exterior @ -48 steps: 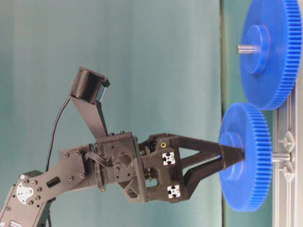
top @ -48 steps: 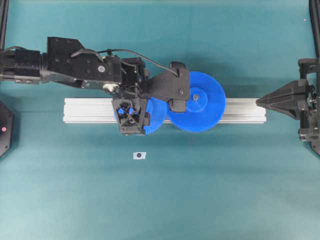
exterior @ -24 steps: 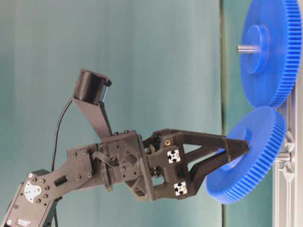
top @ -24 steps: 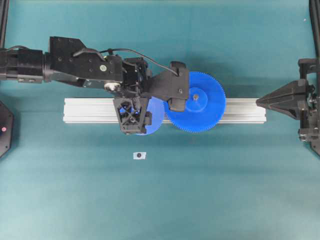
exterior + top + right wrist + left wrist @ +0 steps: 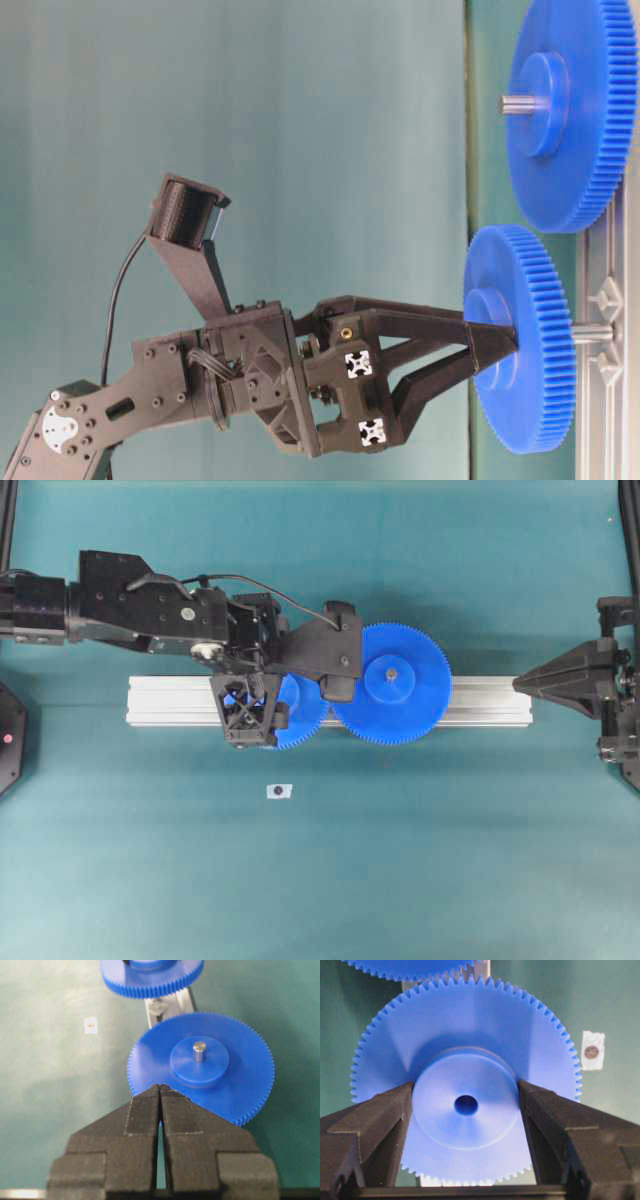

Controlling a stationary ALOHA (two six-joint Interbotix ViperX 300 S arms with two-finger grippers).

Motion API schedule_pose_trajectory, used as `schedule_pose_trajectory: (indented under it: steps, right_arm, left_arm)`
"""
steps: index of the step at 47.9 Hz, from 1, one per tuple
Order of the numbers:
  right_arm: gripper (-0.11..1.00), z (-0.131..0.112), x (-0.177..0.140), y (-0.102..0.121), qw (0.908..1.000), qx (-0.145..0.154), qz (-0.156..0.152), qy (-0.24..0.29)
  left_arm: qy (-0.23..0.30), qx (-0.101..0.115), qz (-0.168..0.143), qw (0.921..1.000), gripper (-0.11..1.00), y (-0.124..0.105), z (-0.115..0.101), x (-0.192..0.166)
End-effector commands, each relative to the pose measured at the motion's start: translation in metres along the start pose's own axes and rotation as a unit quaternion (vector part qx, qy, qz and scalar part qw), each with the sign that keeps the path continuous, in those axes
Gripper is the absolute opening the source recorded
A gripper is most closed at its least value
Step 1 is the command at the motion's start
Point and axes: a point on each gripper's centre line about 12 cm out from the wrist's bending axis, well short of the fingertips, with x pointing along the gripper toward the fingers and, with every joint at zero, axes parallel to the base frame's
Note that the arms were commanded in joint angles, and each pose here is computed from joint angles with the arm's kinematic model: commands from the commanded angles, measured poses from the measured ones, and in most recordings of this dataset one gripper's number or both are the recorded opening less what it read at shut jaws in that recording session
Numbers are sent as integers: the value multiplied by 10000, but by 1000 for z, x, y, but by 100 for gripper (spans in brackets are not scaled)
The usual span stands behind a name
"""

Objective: Insert the small gear onto the shaft.
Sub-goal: 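Align the gear's bore with the left shaft, meshing with the large gear, then push the gear down onto the left shaft with the left gripper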

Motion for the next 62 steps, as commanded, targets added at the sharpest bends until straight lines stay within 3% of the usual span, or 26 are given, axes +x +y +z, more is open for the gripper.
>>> schedule_pose_trajectory:
  steps: [1, 62]
  right_arm:
    - [3, 6, 0, 0, 10000, 62, -12, -71]
    - [3, 4, 0, 0, 10000, 67, -6, -55]
  left_arm:
    - [-69, -52, 57, 9999, 69, 8, 2, -9]
    - [-306, -82, 78, 9995, 69, 8, 10, -19]
